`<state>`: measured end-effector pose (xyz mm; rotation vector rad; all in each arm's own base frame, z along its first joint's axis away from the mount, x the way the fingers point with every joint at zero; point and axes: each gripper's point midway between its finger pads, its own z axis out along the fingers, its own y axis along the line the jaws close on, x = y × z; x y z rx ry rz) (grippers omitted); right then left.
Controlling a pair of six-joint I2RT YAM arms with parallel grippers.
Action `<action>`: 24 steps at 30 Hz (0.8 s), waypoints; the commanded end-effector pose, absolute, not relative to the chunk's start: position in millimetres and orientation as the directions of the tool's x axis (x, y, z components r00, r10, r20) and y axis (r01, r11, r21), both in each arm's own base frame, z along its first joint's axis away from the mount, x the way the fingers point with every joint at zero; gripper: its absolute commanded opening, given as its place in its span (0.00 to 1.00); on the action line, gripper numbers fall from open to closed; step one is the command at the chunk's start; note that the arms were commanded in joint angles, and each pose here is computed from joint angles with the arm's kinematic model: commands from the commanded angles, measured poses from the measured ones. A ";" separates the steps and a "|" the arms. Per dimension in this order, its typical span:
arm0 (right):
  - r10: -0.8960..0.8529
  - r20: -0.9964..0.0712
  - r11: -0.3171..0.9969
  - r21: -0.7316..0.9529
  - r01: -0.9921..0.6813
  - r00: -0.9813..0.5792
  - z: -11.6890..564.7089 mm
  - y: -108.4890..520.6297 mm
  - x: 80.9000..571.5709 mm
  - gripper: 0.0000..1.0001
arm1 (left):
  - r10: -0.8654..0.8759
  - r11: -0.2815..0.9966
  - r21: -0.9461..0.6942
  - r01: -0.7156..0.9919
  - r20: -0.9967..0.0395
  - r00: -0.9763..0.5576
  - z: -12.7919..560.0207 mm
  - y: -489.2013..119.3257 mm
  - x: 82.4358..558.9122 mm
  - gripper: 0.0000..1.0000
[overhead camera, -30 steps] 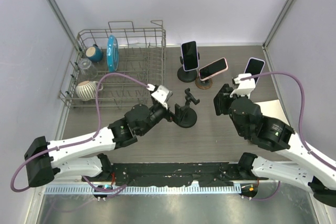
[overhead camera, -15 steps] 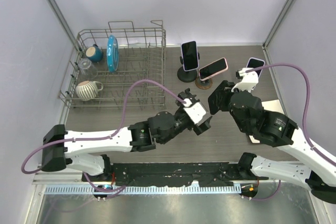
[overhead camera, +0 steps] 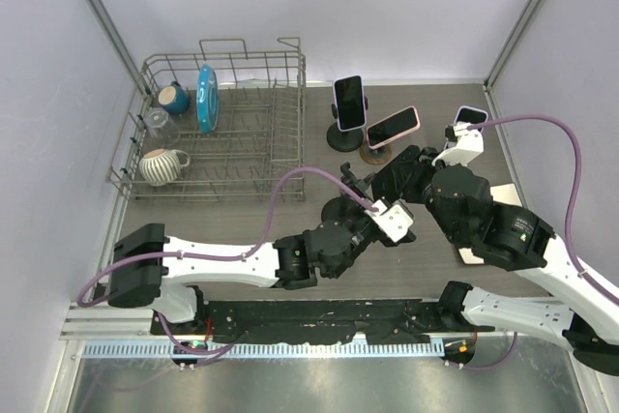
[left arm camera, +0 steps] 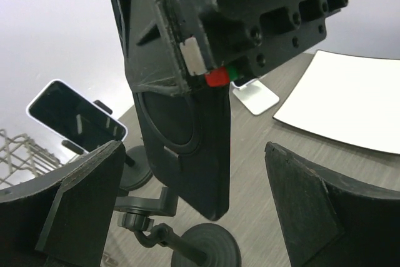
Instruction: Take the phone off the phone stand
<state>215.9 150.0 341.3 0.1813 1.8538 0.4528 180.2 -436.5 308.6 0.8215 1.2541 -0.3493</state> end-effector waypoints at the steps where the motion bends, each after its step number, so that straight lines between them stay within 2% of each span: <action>1: 0.536 -0.805 0.802 0.579 -0.144 -0.255 389.2 156.9 215.8 0.01 | 0.110 0.795 0.297 0.529 -0.928 0.356 353.1 -427.7 192.0 0.97; 5: 0.555 -0.793 0.789 0.598 -0.142 -0.252 390.3 155.0 214.4 0.01 | 0.142 0.813 0.324 0.483 -0.916 0.375 352.6 -428.6 191.7 0.91; 9: 0.570 -0.782 0.777 0.613 -0.147 -0.251 389.3 155.1 213.3 0.01 | 0.164 0.829 0.339 0.445 -0.908 0.387 351.6 -430.6 190.1 0.78; 10: 0.573 -0.780 0.774 0.616 -0.149 -0.253 388.3 155.6 212.8 0.01 | 0.169 0.829 0.344 0.442 -0.906 0.388 351.3 -431.0 189.4 0.73; 11: 0.579 -0.775 0.767 0.623 -0.152 -0.252 389.1 155.8 212.5 0.01 | 0.175 0.828 0.349 0.440 -0.905 0.388 349.9 -431.4 189.1 0.62; 14: 0.590 -0.768 0.760 0.632 -0.149 -0.249 388.0 154.2 212.0 0.02 | 0.190 0.823 0.364 0.436 -0.900 0.393 347.5 -433.1 184.6 0.44; 15: 0.594 -0.766 0.758 0.636 -0.147 -0.248 387.6 153.4 211.7 0.03 | 0.190 0.826 0.364 0.431 -0.899 0.394 348.6 -432.6 182.9 0.33; 18: 0.615 -0.751 0.740 0.655 -0.154 -0.240 389.0 151.7 210.0 0.12 | 0.194 0.826 0.367 0.427 -0.897 0.396 350.5 -432.3 178.4 0.15; 20: 0.633 -0.739 0.722 0.671 -0.170 -0.232 391.4 150.0 207.8 0.26 | 0.195 0.830 0.363 0.423 -0.900 0.390 350.9 -430.2 176.3 0.03; 21: 0.639 -0.734 0.715 0.677 -0.175 -0.230 392.0 149.8 207.1 0.32 | 0.193 0.832 0.360 0.422 -0.902 0.387 351.2 -429.2 175.4 0.00; 22: 0.639 -0.734 0.715 0.677 -0.177 -0.231 389.5 150.2 207.1 0.43 | 0.192 0.837 0.353 0.419 -0.905 0.379 350.9 -427.3 174.4 0.00; 24: 0.661 -0.718 0.691 0.696 -0.197 -0.218 396.1 146.9 203.6 0.54 | 0.187 0.843 0.342 0.416 -0.910 0.370 351.9 -423.5 172.8 0.00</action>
